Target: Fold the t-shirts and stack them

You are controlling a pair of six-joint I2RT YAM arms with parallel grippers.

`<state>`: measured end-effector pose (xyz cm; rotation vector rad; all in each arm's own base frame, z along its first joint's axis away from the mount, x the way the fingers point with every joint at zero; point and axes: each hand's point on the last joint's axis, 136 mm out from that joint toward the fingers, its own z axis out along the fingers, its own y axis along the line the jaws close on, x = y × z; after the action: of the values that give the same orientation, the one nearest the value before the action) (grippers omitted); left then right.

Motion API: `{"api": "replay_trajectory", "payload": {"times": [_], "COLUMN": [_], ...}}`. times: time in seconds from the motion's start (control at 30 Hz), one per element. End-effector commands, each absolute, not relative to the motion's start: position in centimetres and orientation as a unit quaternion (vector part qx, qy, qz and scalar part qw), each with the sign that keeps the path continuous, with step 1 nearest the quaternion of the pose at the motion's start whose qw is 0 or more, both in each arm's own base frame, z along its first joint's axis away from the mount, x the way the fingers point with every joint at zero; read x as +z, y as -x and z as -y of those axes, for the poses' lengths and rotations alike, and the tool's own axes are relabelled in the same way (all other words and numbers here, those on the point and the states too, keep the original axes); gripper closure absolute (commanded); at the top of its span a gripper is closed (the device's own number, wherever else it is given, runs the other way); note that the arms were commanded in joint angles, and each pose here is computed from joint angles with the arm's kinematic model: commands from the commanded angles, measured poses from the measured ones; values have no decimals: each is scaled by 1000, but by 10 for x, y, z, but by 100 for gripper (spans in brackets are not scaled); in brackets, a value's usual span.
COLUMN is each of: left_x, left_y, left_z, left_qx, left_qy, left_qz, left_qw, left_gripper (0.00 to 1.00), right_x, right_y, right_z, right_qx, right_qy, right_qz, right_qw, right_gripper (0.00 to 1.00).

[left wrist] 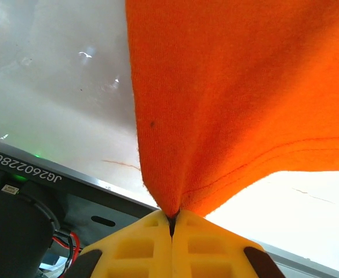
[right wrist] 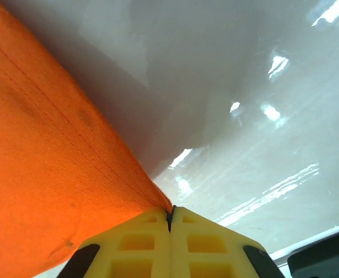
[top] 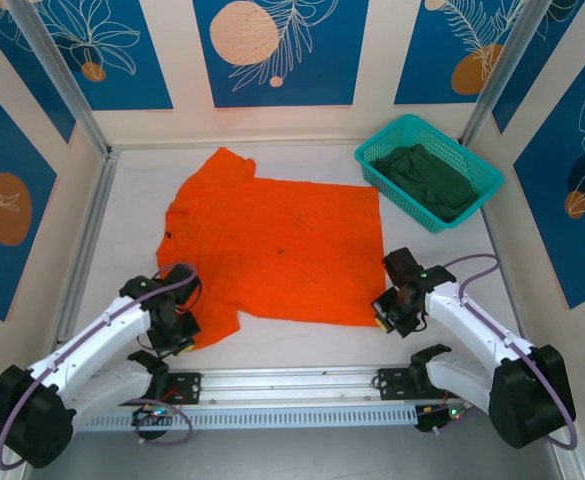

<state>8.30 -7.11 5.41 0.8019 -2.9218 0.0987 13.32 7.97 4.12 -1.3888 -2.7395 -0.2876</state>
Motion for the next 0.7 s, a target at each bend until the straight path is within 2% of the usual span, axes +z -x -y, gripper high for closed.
{"api": "replay_trajectory", "payload": {"times": [0.0, 0.23, 0.47, 0.67], "left_x": [62, 100, 149, 171], "left_y": [-45, -80, -168, -249], "left_z": [62, 76, 107, 131], "left_qx": [2, 22, 35, 72], "left_qy": [-266, -235, -182, -170], "left_qz": [956, 968, 982, 983], "left_qw": [124, 86, 17, -13], "left_gripper": [100, 100, 100, 100], "right_x": [49, 70, 92, 104], "right_y": [-126, -141, -179, -223], "right_z": [-72, -75, -79, -76], "right_qx": [-69, -81, -89, -95], "right_qy": [468, 457, 442, 442], "right_qz": [881, 886, 892, 891], "right_qw": [29, 1, -28, -38], "right_gripper": [100, 100, 100, 100]}}
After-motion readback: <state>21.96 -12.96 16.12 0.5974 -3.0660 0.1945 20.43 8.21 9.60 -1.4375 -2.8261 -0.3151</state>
